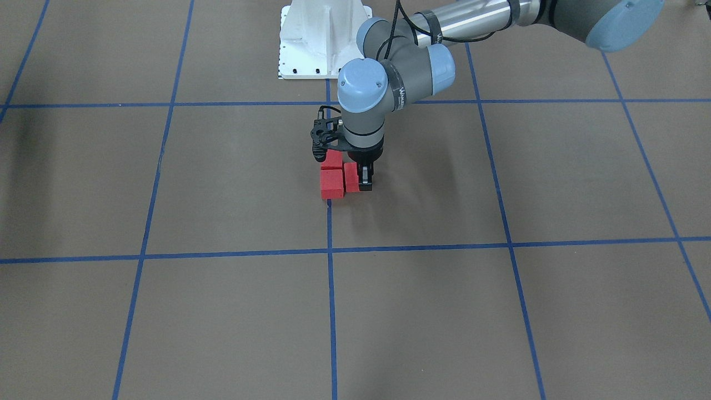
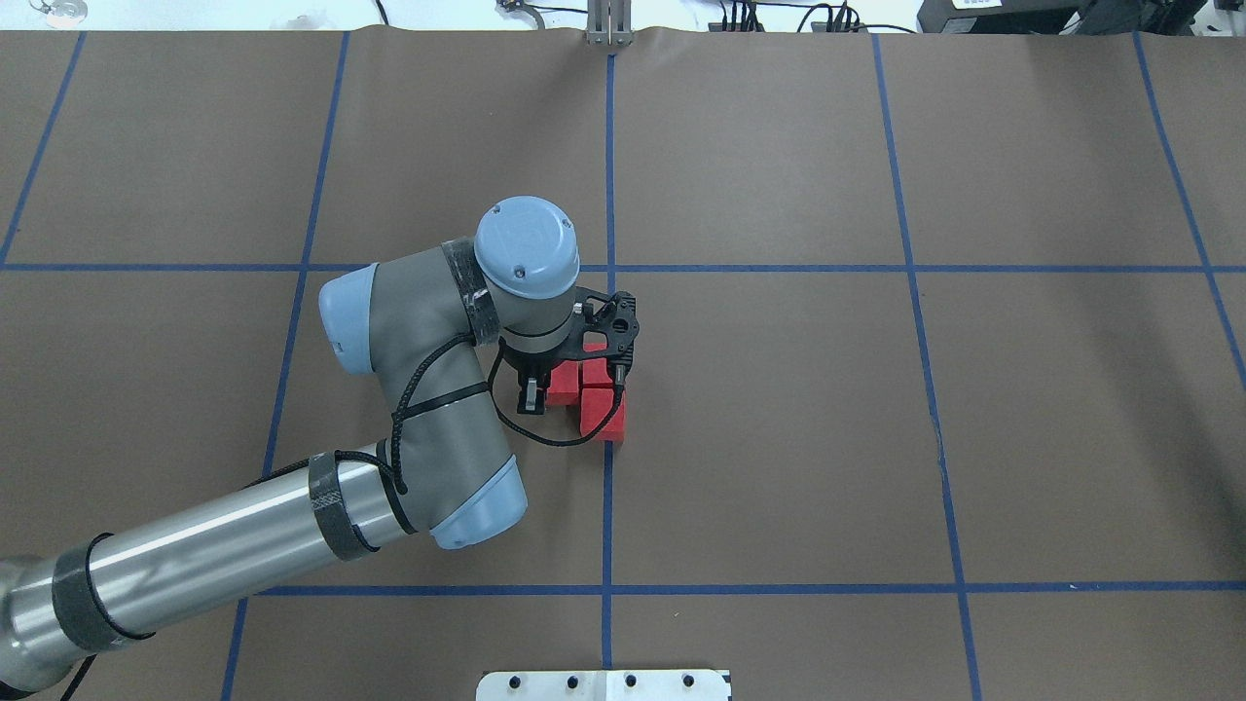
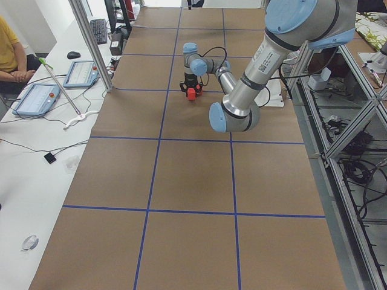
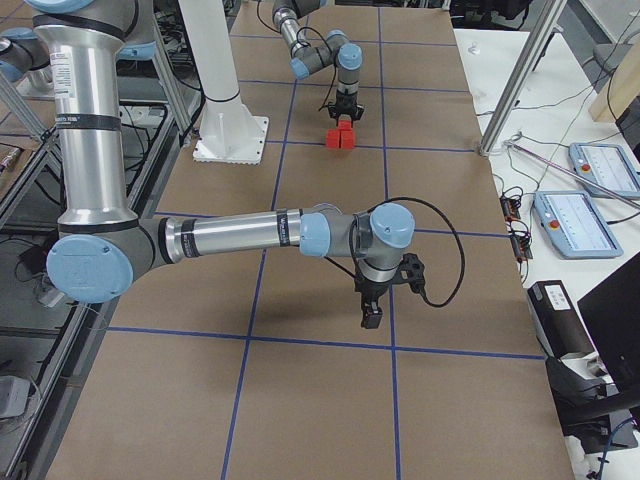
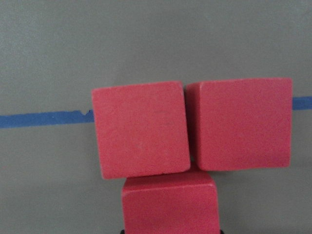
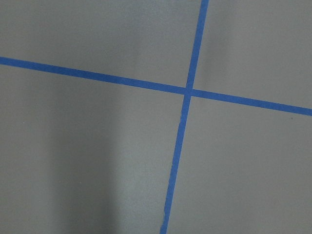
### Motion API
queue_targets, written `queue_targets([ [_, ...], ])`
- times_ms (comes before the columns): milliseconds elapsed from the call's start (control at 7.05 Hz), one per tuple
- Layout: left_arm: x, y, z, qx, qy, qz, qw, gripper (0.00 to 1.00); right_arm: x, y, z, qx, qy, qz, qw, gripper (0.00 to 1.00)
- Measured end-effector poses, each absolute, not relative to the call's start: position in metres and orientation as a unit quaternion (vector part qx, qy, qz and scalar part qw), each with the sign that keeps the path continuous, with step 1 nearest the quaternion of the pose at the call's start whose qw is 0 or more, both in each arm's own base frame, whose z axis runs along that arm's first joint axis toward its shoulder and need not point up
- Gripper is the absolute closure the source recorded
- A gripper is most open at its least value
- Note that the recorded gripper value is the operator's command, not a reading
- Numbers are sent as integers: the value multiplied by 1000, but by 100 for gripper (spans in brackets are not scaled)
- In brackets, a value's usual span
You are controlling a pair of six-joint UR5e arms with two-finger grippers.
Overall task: Form red blocks into L shape at center
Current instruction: 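Lower the cube against the farther center cube and hold it there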
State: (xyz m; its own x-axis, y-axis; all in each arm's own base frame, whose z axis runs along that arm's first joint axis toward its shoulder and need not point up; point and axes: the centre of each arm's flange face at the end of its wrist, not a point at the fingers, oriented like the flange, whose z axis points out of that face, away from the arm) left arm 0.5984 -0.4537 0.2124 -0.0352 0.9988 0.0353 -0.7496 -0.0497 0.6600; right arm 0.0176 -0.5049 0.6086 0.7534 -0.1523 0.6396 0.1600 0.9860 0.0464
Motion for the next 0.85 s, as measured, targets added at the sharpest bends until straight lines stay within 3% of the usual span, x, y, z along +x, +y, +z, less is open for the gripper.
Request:
queue_targets([
  [568,600,-453,212,258,245,675,647,74,18,-505,609,-6,-341,-83,936,1],
  [852,600,-453,211,259,246,674,646,68,18,-505,609,-6,-341,-83,936,1],
])
